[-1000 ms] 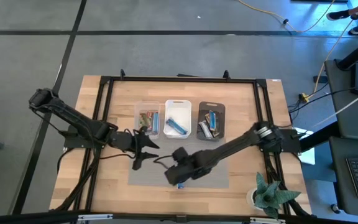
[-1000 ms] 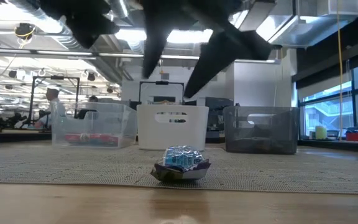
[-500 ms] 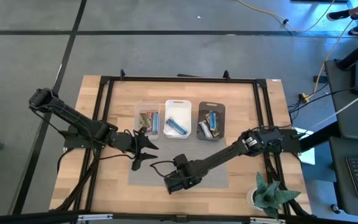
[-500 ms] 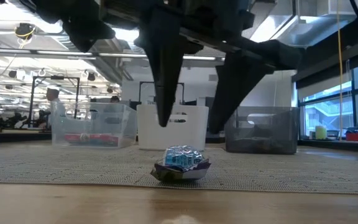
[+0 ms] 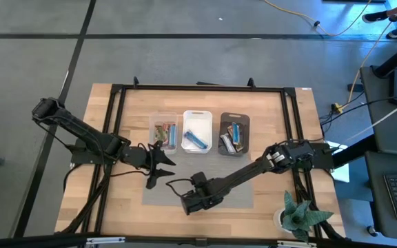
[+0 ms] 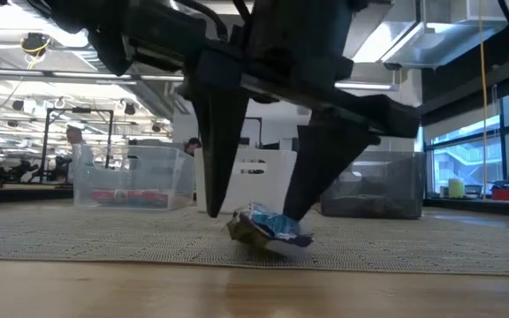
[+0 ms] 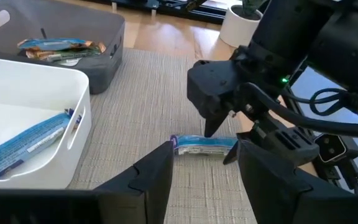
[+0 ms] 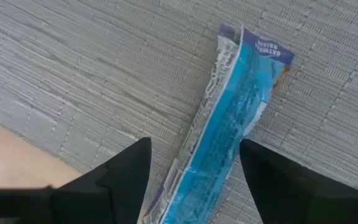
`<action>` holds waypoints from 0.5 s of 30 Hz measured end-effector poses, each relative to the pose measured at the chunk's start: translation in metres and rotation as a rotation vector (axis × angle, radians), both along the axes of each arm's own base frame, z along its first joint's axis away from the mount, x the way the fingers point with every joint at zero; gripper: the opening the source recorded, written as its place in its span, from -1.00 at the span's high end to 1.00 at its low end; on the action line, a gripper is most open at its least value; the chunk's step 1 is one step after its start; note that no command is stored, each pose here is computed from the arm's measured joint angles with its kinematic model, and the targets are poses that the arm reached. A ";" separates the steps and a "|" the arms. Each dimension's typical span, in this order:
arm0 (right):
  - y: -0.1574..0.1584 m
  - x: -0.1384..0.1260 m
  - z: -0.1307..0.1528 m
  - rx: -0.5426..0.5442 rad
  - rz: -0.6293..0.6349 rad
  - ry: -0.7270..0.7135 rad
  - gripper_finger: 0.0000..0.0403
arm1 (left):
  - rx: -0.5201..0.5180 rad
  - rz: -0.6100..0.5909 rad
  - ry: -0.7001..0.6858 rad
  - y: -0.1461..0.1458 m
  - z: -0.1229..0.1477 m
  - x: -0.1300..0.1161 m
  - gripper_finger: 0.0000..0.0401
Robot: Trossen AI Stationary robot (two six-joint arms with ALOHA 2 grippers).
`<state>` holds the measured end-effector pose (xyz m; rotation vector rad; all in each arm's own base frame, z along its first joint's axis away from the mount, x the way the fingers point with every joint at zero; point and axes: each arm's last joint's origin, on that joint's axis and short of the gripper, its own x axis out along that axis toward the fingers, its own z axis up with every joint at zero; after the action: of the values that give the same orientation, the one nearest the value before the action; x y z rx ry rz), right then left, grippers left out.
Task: Pick and place Granola Bars by type
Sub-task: Put the blue granola bar into the white bin
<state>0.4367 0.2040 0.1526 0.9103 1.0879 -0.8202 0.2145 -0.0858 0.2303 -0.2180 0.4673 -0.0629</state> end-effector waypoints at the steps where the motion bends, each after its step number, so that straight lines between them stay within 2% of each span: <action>1: 0.000 0.000 -0.001 -0.001 0.000 0.002 -0.23 | 0.000 0.000 0.000 0.000 0.000 0.000 0.14; 15: -0.002 -0.004 -0.011 -0.017 0.003 0.019 -0.23 | 0.002 0.000 0.004 0.000 0.000 0.000 0.14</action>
<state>0.4329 0.2020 0.1414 0.8877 1.0967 -0.8359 0.2144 -0.0857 0.2302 -0.2162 0.4714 -0.0617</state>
